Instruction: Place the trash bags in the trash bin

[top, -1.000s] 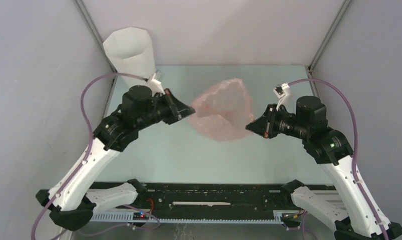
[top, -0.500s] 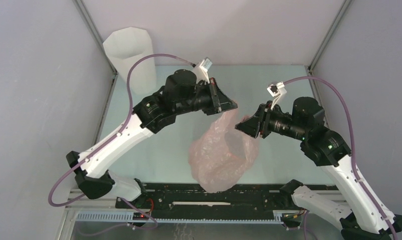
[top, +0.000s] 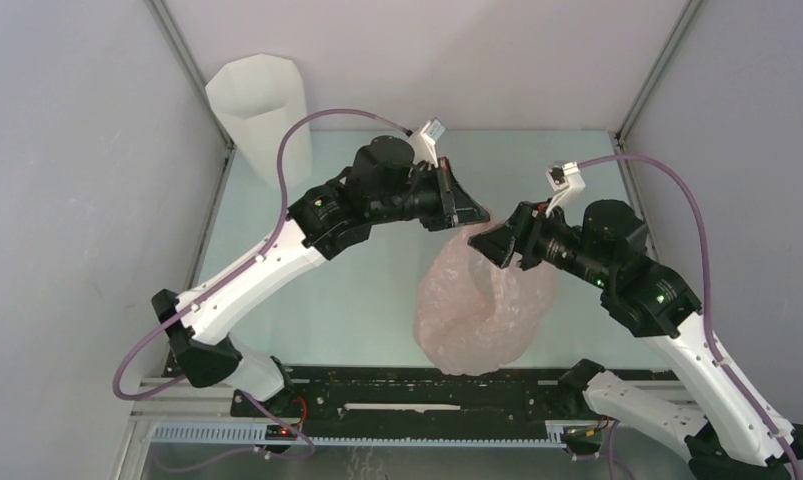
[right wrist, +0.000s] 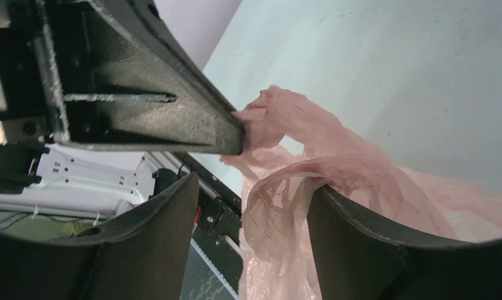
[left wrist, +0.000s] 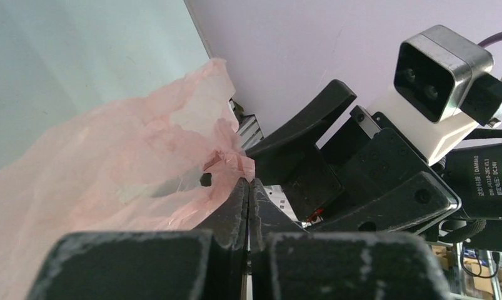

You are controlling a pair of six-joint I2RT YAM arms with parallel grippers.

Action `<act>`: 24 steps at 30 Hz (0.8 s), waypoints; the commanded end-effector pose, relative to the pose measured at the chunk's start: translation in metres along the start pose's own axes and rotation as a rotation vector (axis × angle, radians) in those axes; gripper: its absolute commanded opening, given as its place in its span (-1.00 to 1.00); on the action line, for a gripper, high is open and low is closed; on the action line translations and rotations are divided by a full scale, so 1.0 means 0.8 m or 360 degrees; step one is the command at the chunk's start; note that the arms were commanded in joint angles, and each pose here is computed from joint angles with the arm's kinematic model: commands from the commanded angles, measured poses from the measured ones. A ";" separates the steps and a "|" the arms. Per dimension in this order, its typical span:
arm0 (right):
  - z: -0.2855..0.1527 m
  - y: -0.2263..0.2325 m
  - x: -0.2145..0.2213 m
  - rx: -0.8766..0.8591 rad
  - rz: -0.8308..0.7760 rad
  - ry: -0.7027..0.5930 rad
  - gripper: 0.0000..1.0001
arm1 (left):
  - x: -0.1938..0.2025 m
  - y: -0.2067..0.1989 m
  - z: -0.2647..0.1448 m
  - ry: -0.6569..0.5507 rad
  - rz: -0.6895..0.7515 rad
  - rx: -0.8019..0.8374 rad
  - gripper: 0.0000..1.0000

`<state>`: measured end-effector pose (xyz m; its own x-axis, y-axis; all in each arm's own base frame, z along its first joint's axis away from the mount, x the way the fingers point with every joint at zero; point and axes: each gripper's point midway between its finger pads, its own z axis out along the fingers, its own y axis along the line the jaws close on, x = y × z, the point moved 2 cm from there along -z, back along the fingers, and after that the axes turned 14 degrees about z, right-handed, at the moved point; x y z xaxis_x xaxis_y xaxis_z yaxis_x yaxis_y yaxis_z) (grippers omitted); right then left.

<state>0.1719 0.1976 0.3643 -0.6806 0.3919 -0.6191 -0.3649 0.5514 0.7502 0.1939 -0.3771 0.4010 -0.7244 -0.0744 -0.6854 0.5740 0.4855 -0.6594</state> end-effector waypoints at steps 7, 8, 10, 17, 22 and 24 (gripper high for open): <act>0.029 -0.004 -0.027 0.0173 0.0018 -0.0291 0.39 | -0.016 -0.036 0.003 -0.0012 -0.0004 0.0153 -0.99; 0.030 -0.005 -0.027 0.0183 0.0015 -0.0298 0.30 | -0.016 -0.037 0.003 -0.0011 -0.0004 0.0154 -1.00; 0.032 -0.011 -0.031 0.0224 0.0013 -0.0332 0.16 | -0.016 -0.037 0.002 -0.0014 -0.0001 0.0154 -1.00; 0.026 -0.029 -0.031 0.0345 -0.0041 -0.0353 -1.00 | -0.019 -0.032 -0.016 -0.0058 0.0090 0.0107 -0.25; 0.011 -0.053 -0.017 0.0432 -0.0041 -0.0344 -1.00 | -0.038 0.005 -0.078 -0.0238 0.0286 -0.0233 0.67; 0.002 -0.059 -0.014 0.0449 -0.0031 -0.0351 -1.00 | -0.045 0.030 -0.110 -0.0317 0.0321 -0.0423 0.76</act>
<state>0.2027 0.1883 0.3403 -0.5505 0.4917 -0.6747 -0.2029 0.7052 0.6794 0.2022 -0.3605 0.3947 -0.6674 -0.0475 -0.7432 0.5843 0.5853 -0.5621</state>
